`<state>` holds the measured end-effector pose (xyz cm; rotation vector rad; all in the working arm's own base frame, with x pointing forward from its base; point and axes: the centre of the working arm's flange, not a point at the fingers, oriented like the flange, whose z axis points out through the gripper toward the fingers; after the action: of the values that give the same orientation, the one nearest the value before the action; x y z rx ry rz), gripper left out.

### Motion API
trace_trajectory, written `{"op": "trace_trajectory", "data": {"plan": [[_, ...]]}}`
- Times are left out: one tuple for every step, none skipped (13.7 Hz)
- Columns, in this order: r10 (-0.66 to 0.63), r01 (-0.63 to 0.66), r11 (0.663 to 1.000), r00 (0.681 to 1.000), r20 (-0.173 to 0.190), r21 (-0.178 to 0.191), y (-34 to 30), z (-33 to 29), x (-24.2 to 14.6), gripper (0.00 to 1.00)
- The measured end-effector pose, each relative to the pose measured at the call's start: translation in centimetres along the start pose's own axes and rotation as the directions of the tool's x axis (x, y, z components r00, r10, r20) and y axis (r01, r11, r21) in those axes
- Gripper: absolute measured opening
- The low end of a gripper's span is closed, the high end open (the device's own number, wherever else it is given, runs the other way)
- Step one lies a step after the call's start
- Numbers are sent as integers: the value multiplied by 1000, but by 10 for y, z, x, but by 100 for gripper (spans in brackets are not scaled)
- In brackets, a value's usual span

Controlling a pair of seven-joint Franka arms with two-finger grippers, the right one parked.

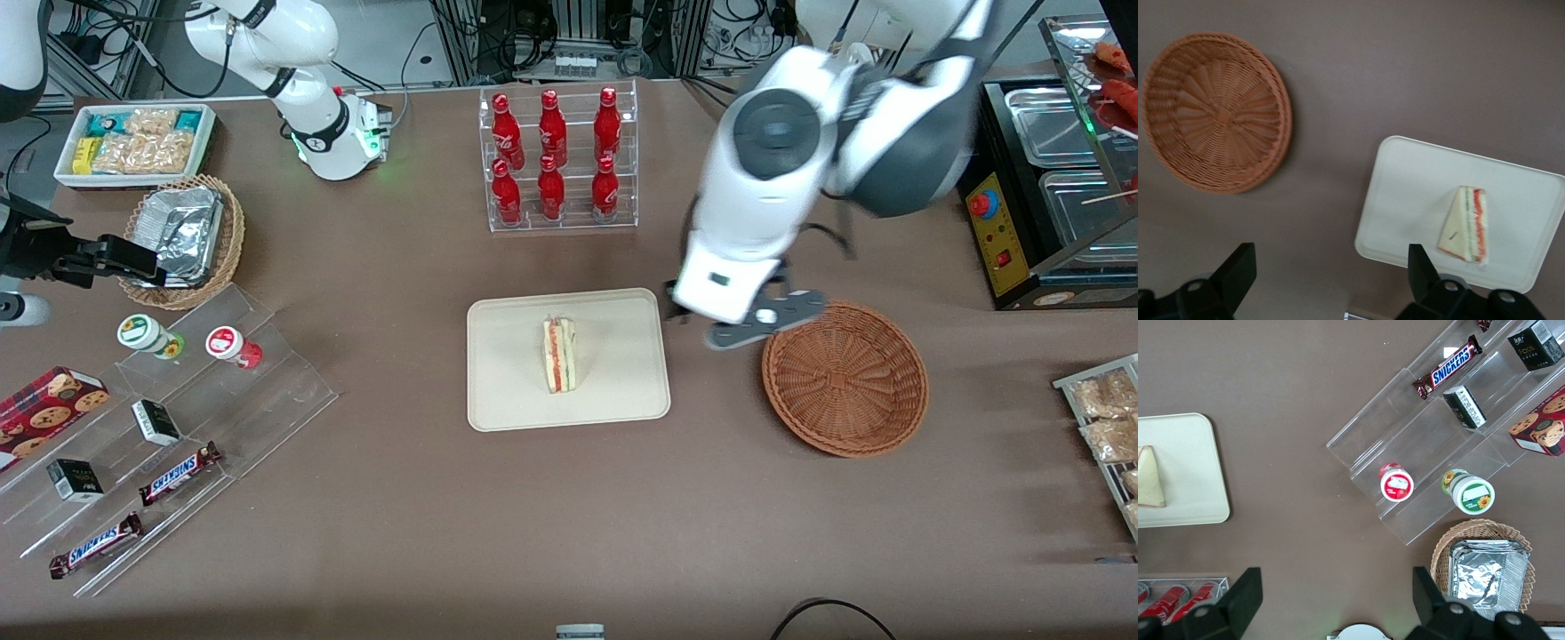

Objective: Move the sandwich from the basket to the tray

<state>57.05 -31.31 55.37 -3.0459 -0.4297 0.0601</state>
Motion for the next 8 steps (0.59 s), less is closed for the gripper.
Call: {"op": "trace_trajectory", "data": {"plan": [[23, -23, 1000, 1000, 15, -3, -24, -10, 10, 100], [50, -50, 999, 998, 24, -8, -50, -18, 21, 100], [79, -79, 997, 996, 34, -17, -78, -25, 30, 100], [113, -112, 993, 993, 40, -28, -105, -28, 37, 100], [146, -144, 989, 988, 46, -30, -131, -30, 41, 100], [168, -166, 986, 984, 52, -31, -155, -29, 45, 100], [184, -182, 982, 981, 61, -43, -179, -29, 49, 100], [198, -194, 979, 978, 68, -59, -201, -29, 52, 100]]}}
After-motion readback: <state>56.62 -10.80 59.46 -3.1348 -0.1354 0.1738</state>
